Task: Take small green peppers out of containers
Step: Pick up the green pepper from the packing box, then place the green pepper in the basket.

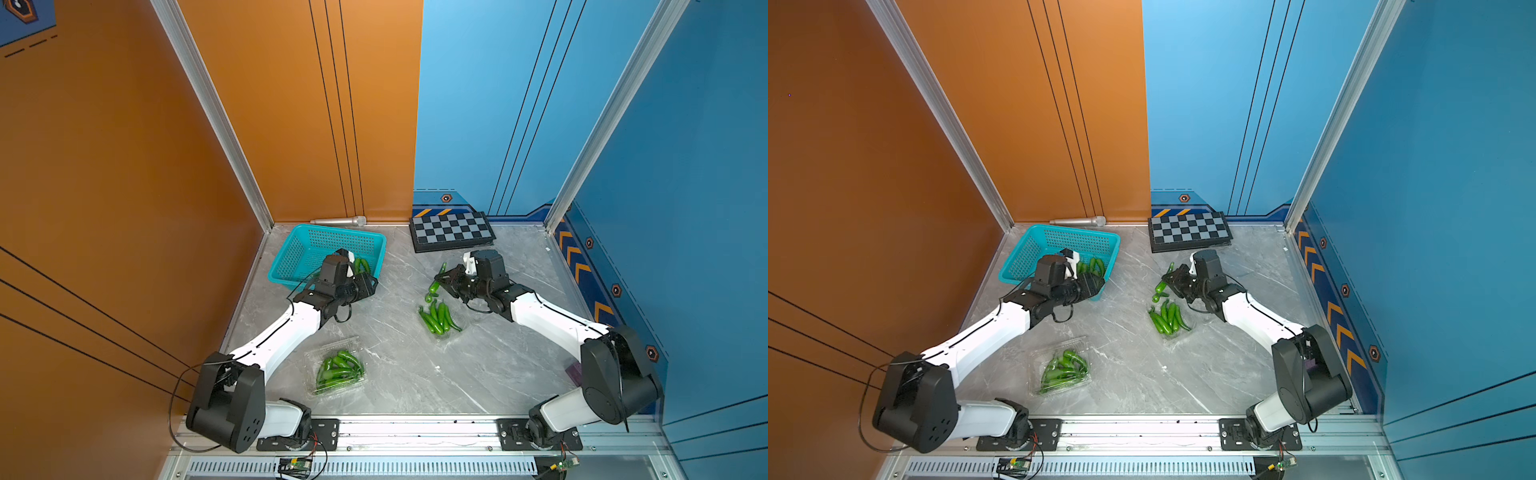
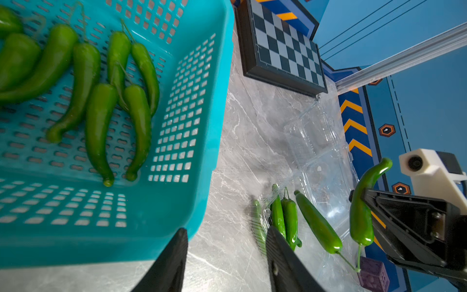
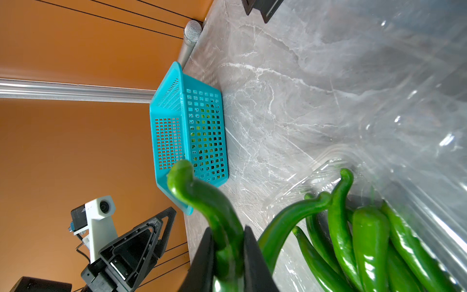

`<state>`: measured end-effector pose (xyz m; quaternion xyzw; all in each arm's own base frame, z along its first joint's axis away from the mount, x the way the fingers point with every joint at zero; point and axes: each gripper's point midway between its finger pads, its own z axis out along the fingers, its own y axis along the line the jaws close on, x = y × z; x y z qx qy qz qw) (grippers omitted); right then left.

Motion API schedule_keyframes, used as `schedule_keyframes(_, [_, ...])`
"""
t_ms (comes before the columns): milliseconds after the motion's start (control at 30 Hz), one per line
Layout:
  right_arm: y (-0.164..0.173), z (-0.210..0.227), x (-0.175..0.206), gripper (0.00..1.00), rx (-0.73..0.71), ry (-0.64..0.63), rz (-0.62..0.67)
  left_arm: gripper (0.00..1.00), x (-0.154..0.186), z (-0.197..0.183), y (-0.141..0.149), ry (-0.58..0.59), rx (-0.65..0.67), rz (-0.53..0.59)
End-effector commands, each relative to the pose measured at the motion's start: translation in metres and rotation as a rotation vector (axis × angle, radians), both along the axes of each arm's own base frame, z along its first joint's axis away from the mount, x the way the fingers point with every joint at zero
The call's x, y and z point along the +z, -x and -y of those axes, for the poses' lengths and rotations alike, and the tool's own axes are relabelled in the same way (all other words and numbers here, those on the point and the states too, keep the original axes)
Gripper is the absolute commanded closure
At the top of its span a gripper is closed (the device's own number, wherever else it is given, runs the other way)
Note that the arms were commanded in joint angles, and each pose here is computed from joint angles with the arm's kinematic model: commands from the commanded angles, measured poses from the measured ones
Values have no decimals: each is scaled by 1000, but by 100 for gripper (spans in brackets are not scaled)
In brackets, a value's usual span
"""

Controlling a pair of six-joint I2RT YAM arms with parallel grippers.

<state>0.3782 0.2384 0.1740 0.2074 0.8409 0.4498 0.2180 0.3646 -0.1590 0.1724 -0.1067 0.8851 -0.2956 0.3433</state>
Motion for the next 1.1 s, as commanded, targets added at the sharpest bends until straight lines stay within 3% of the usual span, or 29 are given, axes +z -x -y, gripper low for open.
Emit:
schedule_keyframes(0, [-12,-23,36,95,70,1,82,48,14,-23,5,-31,27,28])
schedule_keyframes(300, [-58,-108,72,94,227,-23,233,47,25,-70,18,-20,143,28])
schedule_keyframes(533, [-93,-199,52,93,387,-60,298,47,28,-76,33,-14,157,23])
schedule_keyframes(733, [-107,-245,27,93,447,-80,286,46,28,-83,46,-11,174,27])
schedule_keyframes(833, [-107,-256,19,84,467,-78,280,46,29,-86,49,-10,181,30])
schedule_keyframes(900, [-106,-256,16,67,470,-52,291,46,29,-87,50,-10,180,29])
schedule_keyframes(1067, [-102,-237,25,47,481,30,301,46,24,-85,47,-9,167,10])
